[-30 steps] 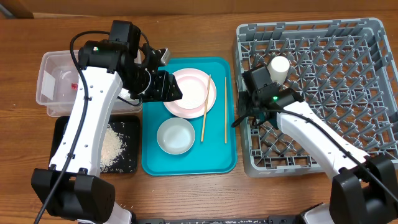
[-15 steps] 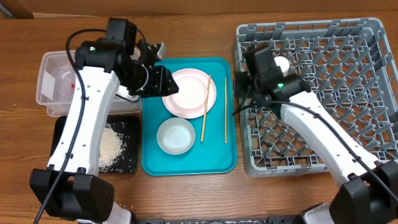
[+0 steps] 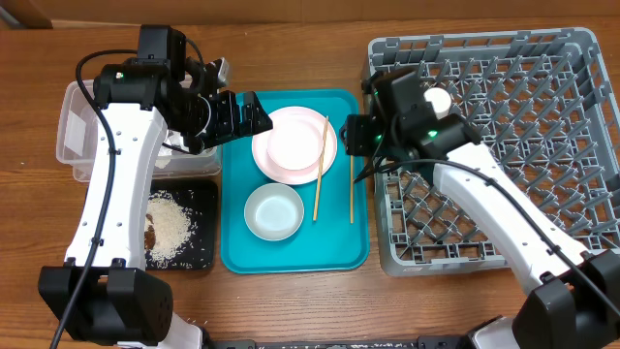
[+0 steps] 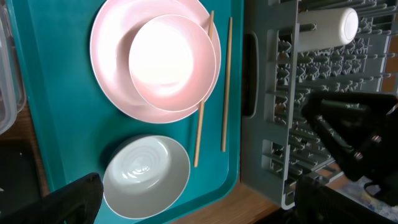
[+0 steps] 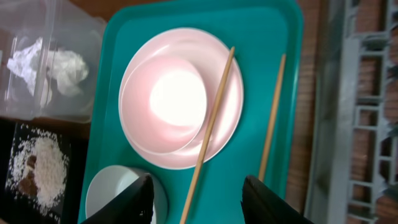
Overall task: Sort waste into correct bins and load items into the dishwasher
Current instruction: 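Move the right gripper over the teal tray to the left wooden chopstick, then close the right gripper on the wooden chopstick and lift it, then carry the chopstick into the dish rack and open the right gripper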
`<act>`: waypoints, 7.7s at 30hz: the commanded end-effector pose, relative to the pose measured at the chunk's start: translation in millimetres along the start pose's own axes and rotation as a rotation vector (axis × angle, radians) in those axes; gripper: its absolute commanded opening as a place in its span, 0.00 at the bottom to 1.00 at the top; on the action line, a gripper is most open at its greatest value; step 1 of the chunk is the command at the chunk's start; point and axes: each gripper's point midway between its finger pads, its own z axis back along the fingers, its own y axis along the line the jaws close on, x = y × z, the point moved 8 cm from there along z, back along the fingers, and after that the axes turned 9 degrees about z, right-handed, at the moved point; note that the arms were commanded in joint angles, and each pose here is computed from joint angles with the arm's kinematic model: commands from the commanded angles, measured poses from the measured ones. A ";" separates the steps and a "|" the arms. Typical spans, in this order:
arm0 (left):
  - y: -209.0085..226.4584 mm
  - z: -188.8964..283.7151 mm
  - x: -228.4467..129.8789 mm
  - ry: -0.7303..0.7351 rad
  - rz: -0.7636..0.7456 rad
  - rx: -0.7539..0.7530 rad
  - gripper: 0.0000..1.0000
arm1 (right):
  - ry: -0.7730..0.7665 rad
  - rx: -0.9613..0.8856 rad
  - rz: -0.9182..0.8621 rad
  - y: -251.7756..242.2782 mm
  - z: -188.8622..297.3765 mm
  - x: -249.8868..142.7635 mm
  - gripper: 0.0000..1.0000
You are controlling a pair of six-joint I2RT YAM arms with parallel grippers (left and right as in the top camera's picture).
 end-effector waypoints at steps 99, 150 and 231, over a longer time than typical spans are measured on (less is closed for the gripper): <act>-3.1 -0.2 11.6 -0.062 -0.026 -0.004 1.00 | 0.133 -0.322 -0.117 32.2 -129.3 -87.2 0.15; -3.1 -0.2 11.6 -0.062 -0.026 -0.004 1.00 | 0.120 -0.385 0.112 -80.3 20.3 -26.0 0.04; -3.0 -0.1 11.6 -0.062 -0.026 -0.004 1.00 | 0.167 -0.133 0.028 -68.6 -27.7 -27.4 0.05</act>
